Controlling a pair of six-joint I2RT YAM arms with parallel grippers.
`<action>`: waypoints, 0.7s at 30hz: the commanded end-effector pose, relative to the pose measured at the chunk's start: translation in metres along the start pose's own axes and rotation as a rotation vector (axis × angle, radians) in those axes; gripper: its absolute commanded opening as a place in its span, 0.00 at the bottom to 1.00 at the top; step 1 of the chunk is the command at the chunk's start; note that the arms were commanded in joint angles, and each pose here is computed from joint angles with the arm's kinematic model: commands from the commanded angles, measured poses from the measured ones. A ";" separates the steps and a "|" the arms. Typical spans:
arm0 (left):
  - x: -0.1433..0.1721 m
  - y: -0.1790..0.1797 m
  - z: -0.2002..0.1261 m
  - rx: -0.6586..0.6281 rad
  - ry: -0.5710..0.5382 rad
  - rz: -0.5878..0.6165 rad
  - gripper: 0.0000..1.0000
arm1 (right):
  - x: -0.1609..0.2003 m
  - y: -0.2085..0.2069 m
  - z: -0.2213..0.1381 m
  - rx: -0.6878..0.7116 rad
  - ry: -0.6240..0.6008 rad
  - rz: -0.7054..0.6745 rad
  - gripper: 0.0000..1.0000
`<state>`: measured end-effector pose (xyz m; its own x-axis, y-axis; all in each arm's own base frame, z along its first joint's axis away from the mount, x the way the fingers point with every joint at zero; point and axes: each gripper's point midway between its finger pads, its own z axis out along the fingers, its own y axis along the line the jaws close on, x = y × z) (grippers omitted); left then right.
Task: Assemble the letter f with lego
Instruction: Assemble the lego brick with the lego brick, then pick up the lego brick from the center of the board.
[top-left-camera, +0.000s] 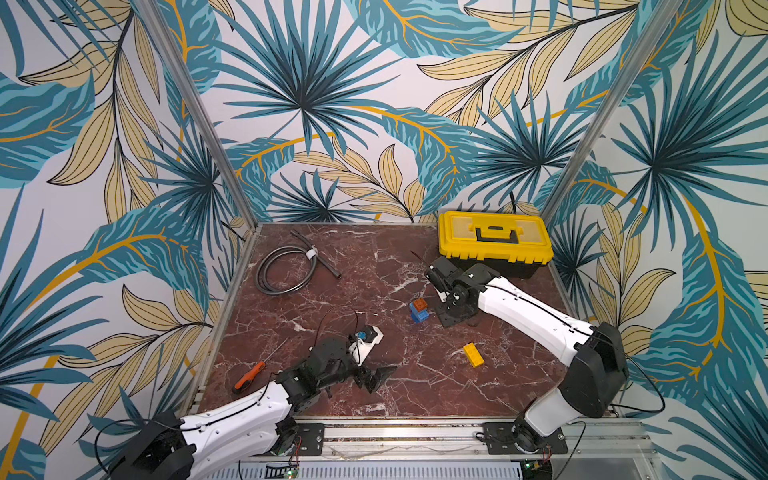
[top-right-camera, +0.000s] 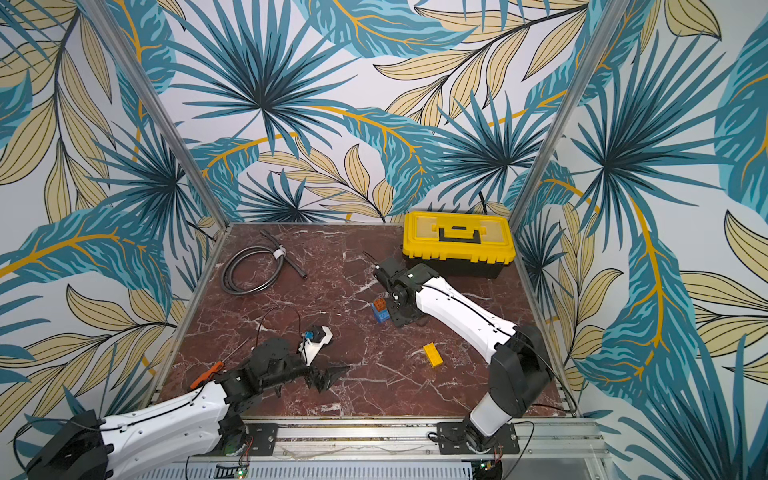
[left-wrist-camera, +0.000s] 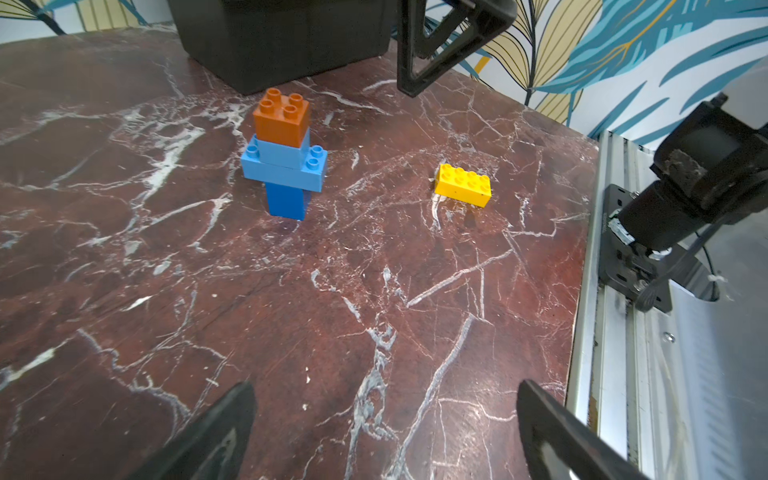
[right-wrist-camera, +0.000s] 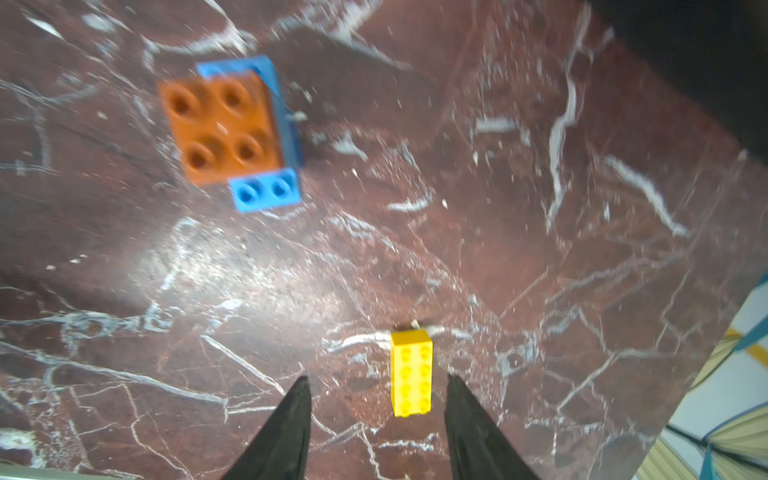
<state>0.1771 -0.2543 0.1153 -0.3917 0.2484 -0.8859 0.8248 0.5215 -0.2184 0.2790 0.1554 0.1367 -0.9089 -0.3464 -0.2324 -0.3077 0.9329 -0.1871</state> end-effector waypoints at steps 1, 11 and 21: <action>-0.013 -0.017 0.006 0.096 0.000 0.042 1.00 | 0.019 -0.011 0.005 0.030 0.019 0.079 0.55; -0.014 -0.033 0.024 0.214 0.064 0.061 0.99 | 0.069 -0.023 0.037 0.053 0.123 0.204 0.57; -0.014 -0.033 0.024 0.215 0.065 0.060 0.99 | 0.091 -0.020 0.065 0.005 0.192 0.276 0.59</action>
<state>0.1654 -0.2893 0.1145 -0.3879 0.3416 -0.8561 0.8984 0.3475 -0.2684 0.2205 0.0935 0.0619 -0.9925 -0.0829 -0.0893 -0.0654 0.9809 -0.1830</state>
